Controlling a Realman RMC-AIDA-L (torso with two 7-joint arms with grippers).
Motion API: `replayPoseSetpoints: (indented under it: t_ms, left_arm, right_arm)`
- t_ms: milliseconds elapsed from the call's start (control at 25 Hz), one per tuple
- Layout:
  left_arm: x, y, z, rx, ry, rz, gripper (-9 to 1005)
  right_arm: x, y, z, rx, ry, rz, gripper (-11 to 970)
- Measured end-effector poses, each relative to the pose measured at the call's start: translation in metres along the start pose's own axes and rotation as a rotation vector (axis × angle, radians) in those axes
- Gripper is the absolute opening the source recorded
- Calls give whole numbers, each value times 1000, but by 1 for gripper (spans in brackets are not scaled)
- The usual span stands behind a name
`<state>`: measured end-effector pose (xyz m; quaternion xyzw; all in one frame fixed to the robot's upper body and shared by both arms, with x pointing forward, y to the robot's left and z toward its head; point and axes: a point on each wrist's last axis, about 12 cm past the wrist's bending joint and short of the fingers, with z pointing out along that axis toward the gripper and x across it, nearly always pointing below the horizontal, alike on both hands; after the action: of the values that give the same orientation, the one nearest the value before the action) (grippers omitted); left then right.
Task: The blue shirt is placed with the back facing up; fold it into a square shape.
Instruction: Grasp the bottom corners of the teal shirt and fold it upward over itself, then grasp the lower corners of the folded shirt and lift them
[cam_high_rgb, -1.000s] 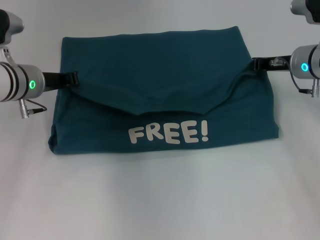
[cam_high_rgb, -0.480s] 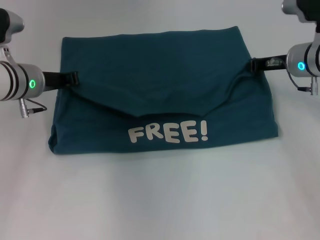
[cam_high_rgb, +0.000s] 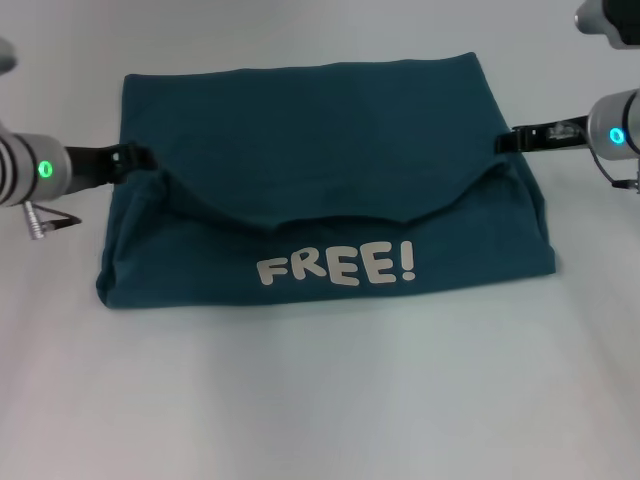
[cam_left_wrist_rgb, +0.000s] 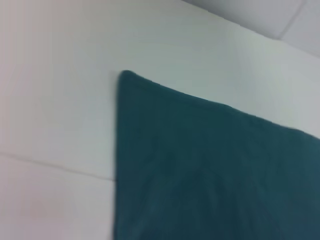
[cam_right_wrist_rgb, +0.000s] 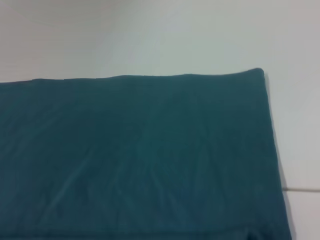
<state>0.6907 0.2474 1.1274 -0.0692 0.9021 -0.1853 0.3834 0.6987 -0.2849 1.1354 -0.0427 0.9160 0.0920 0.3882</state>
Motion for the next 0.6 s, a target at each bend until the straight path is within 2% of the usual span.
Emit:
replayPoseSetpoints:
  t_ms: [160, 280, 360, 400, 440, 600]
  left_arm:
    - [-4, 14, -10, 11, -19, -77, 457]
    - [1, 20, -19, 32, -20, -98, 577]
    - [6, 25, -27, 55, -25, -126, 613]
    - [10, 29, -32, 73, -24, -151, 632]
    - [14, 33, -36, 91, -24, -177, 650]
    - [32, 47, -50, 182, -3, -278, 667]
  right_arm:
    - [4, -12, -8, -22, 5, 83, 572]
    - [14, -25, -21, -99, -7, 200, 675]
    - [25, -33, -33, -189, -31, 276, 714]
    - [38, -39, -45, -305, -77, 355, 733]
    - [38, -39, -45, -305, -77, 355, 753]
    - [73, -55, -69, -487, -153, 499, 831]
